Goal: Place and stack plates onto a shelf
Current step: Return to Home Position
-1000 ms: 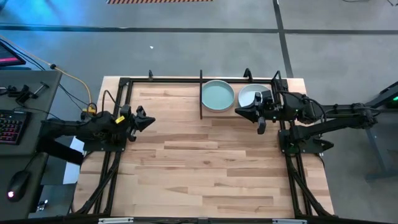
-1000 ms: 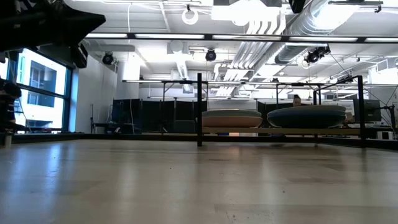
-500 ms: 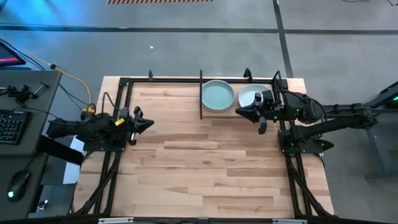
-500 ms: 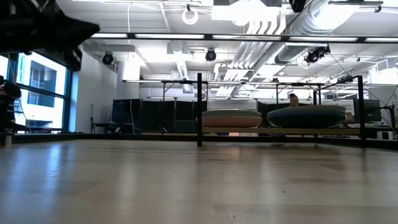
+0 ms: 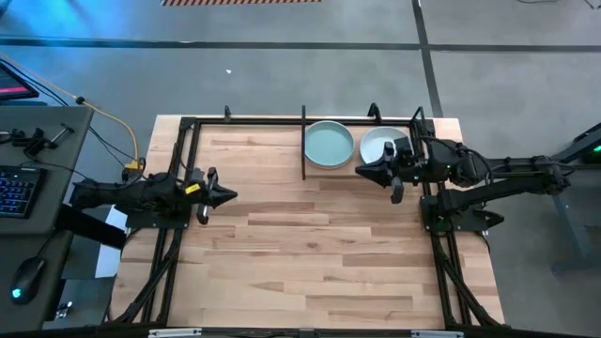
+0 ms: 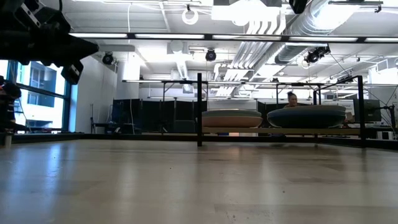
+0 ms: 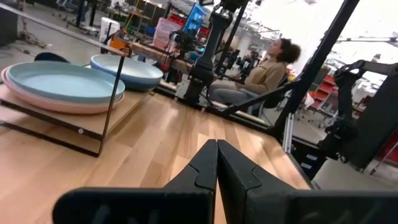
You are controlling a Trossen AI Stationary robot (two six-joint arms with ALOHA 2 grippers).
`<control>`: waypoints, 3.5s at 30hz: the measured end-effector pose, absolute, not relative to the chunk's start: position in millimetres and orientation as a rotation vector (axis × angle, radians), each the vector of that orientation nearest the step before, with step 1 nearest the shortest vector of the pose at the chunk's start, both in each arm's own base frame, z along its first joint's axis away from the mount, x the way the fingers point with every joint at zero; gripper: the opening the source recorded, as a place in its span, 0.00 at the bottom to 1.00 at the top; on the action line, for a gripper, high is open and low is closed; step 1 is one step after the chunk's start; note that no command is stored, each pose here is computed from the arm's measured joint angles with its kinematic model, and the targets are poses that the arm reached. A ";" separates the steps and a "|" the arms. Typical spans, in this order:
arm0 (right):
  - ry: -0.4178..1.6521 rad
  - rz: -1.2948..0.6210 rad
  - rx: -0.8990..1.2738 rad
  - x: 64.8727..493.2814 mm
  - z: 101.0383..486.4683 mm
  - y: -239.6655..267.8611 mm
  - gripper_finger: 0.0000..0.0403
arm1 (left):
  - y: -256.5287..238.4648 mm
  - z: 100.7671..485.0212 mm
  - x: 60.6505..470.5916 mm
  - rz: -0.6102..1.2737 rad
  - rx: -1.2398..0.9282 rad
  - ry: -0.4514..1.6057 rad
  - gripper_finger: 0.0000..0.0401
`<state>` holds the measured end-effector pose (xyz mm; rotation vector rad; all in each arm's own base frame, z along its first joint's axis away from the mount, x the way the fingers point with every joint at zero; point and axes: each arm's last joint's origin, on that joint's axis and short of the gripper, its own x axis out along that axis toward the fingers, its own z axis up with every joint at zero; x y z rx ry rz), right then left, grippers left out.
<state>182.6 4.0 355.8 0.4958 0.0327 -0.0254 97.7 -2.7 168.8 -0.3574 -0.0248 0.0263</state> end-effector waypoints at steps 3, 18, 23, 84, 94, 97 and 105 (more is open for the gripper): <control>0.053 -0.029 0.512 182.1 353.9 4.1 0.00 | -2.8 167.6 98.3 0.028 -0.357 -0.011 0.00; 0.181 0.038 0.383 167.6 335.8 24.2 0.00 | -2.8 167.6 98.5 0.028 -0.347 -0.010 0.00; 0.143 0.071 0.453 158.1 309.4 27.5 0.00 | -2.8 167.7 98.5 0.028 -0.347 -0.011 0.00; -0.039 0.178 0.256 63.7 249.2 8.9 0.00 | -2.8 167.6 98.6 0.032 -0.347 -0.010 0.00; -0.145 0.206 0.263 83.2 217.6 11.6 0.00 | -2.8 167.5 98.6 0.032 -0.347 -0.010 0.00; -0.235 0.195 0.249 91.3 198.4 11.7 0.00 | -2.8 167.5 98.6 0.032 -0.347 -0.010 0.00; -0.134 0.151 0.234 95.5 181.7 8.2 0.00 | -2.7 167.6 98.6 0.032 -0.348 -0.010 0.00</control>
